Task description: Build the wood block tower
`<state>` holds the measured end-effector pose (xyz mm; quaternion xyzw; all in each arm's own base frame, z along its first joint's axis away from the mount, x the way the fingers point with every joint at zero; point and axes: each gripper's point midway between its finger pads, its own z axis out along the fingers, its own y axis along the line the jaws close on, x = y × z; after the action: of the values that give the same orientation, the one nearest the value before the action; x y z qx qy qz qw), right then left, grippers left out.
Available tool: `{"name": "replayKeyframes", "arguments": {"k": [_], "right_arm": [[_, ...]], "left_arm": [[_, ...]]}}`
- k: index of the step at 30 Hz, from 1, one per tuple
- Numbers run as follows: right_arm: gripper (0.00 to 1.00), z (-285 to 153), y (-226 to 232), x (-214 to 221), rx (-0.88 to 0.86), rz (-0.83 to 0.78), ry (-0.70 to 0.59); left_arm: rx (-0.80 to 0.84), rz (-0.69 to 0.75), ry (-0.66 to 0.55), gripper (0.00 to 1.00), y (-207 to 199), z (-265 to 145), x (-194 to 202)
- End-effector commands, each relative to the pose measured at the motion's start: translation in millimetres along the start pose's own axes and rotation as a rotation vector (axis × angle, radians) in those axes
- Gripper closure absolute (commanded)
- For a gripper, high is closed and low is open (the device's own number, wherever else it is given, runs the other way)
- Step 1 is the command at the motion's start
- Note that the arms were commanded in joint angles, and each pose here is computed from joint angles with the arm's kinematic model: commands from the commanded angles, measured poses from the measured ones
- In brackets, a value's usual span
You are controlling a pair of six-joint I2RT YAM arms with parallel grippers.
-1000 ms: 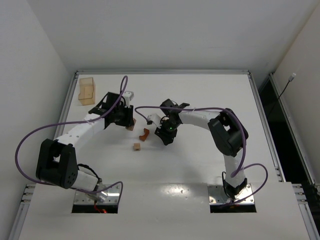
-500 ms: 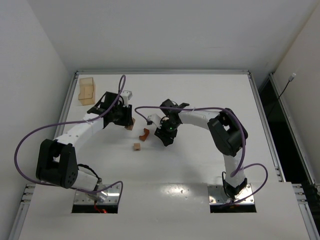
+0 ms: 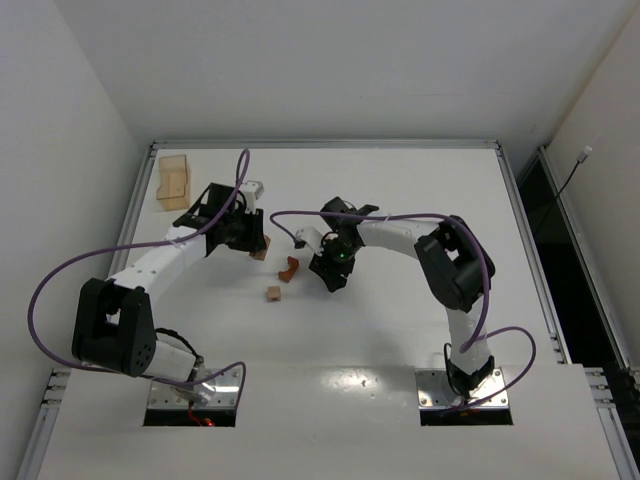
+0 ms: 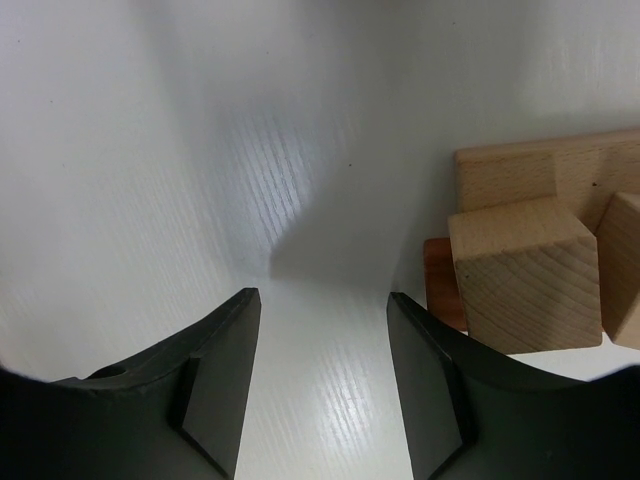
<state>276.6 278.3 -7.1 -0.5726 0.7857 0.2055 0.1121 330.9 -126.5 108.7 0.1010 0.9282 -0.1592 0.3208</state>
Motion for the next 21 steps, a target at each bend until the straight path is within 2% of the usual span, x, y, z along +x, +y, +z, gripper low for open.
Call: {"name": "replayKeyframes", "arguments": {"k": [1, 21], "right_arm": [[0.49, -4.9, -5.4, -14.8, 0.004, -0.014, -0.038], [0.47, -1.5, -4.3, -19.7, -0.020, -0.014, -0.053]], "left_arm": [[0.020, 0.014, -0.067, 1.00, -2.2, -3.9, -21.9], [0.023, 0.008, -0.068, 1.00, 0.0, -3.0, -20.6]]}}
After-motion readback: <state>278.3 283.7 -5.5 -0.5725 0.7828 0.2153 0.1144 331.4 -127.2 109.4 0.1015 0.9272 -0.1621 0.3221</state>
